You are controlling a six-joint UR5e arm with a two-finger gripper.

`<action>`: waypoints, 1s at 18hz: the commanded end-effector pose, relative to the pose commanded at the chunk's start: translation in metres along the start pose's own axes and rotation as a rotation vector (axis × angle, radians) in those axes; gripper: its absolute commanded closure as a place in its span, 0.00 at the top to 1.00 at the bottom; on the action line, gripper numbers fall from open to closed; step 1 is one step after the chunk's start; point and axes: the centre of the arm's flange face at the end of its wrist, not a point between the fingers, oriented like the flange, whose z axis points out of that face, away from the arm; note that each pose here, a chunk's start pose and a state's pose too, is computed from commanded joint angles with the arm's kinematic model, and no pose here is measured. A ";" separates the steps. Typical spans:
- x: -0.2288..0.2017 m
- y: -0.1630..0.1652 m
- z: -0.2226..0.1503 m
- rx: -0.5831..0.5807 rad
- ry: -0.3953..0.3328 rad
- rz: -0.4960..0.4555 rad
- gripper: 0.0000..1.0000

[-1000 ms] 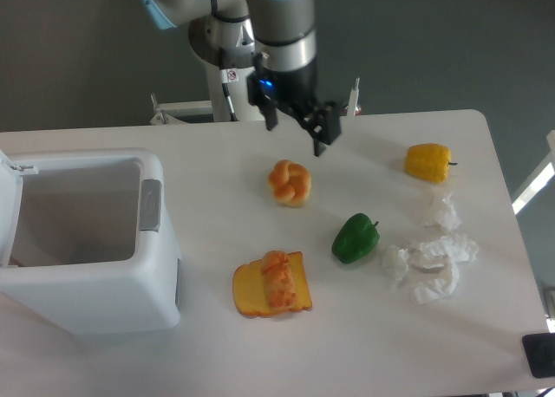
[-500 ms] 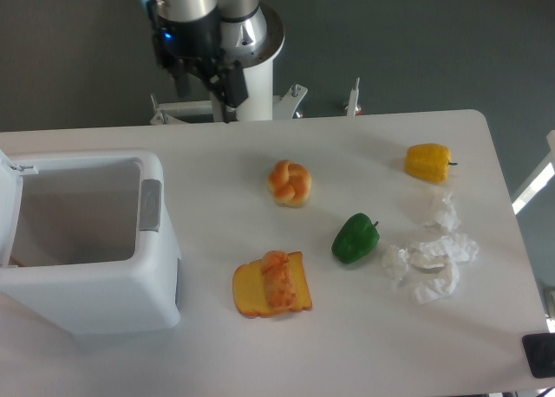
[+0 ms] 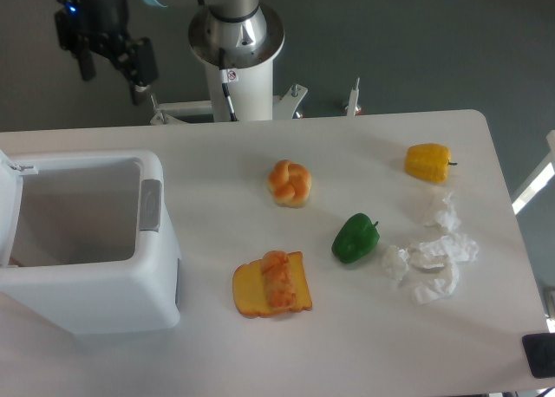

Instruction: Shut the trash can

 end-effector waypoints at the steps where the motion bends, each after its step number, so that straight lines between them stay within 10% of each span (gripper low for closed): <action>1: 0.008 -0.005 -0.001 0.028 0.018 0.001 1.00; 18: 0.051 -0.090 -0.022 0.290 0.001 -0.191 1.00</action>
